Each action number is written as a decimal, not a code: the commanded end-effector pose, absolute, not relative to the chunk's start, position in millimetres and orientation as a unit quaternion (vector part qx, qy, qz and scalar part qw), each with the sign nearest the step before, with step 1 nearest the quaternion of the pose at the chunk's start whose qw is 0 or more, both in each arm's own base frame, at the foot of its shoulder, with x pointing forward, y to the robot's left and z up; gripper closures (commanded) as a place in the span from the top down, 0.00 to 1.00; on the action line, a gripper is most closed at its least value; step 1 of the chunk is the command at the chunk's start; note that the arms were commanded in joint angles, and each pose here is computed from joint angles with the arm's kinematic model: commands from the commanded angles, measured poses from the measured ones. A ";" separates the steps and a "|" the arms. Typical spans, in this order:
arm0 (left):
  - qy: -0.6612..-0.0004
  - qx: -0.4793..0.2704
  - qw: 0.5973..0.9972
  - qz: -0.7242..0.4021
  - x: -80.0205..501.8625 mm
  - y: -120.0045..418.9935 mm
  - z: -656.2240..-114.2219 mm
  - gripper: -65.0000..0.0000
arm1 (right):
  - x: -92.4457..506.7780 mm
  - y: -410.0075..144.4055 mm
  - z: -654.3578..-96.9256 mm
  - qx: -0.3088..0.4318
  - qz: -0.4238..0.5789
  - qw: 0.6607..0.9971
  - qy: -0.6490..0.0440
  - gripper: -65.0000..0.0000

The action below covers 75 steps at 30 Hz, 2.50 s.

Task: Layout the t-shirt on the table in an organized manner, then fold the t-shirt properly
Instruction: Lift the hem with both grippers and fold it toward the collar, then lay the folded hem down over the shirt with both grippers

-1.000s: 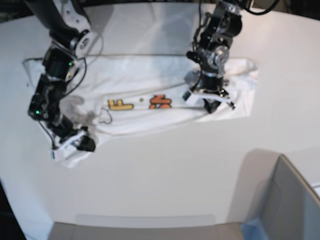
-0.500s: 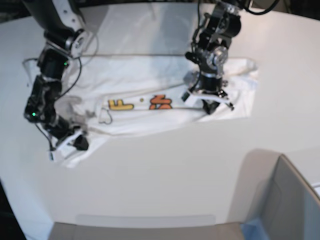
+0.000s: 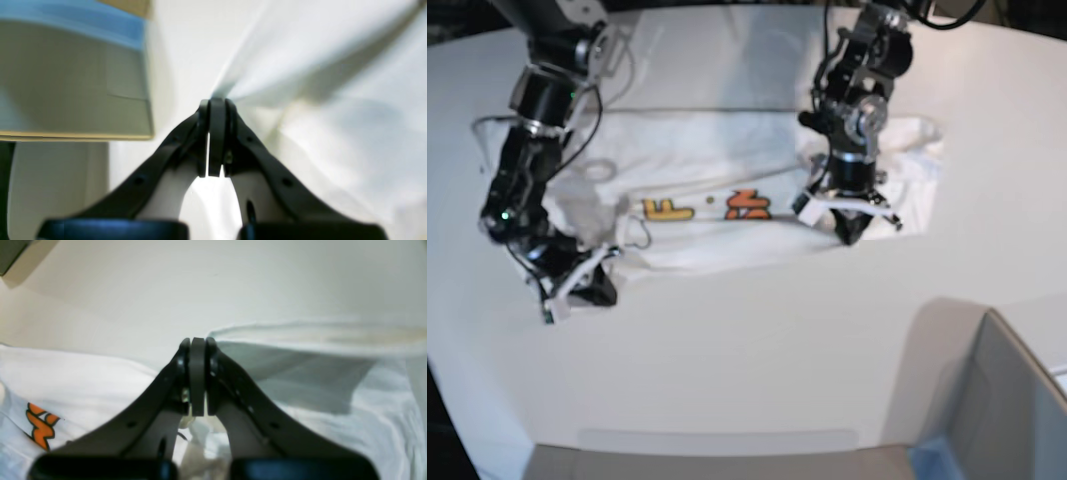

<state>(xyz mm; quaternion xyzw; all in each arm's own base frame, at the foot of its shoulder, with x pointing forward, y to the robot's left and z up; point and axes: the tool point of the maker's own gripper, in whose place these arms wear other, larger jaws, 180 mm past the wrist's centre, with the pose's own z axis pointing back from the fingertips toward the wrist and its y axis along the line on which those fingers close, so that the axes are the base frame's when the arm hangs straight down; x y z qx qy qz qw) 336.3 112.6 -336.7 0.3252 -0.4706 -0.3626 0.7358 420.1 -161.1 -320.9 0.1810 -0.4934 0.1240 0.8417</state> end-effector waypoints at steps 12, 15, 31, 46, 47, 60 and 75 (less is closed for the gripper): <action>-0.477 0.351 0.714 -0.373 331.0 128.2 -322.7 0.00 | 380.4 -163.6 -293.2 0.167 0.150 0.815 -0.535 0.00; -0.480 0.348 0.713 -0.373 324.2 126.9 -320.0 0.00 | 369.0 -167.4 -287.2 0.163 0.160 0.816 -0.531 0.00; -0.456 0.347 0.724 -0.385 291.0 135.6 -327.7 0.00 | 324.8 -163.5 -275.3 0.144 0.182 0.809 -0.540 0.00; -0.435 0.349 0.729 -0.397 269.8 143.8 -332.4 0.00 | 287.0 -185.2 -292.2 0.156 0.149 0.827 -0.519 0.00; -0.432 0.348 0.731 -0.398 267.2 143.8 -334.5 0.00 | 285.2 -185.2 -293.9 0.156 0.149 0.828 -0.517 0.00; -0.416 0.334 0.741 -0.407 249.7 141.1 -347.7 0.00 | 269.4 -190.4 -265.6 0.117 0.165 0.816 -0.541 0.00; -0.415 0.335 0.742 -0.406 250.9 142.2 -347.9 0.00 | 221.6 -183.0 -304.2 0.137 0.148 0.855 -0.478 0.00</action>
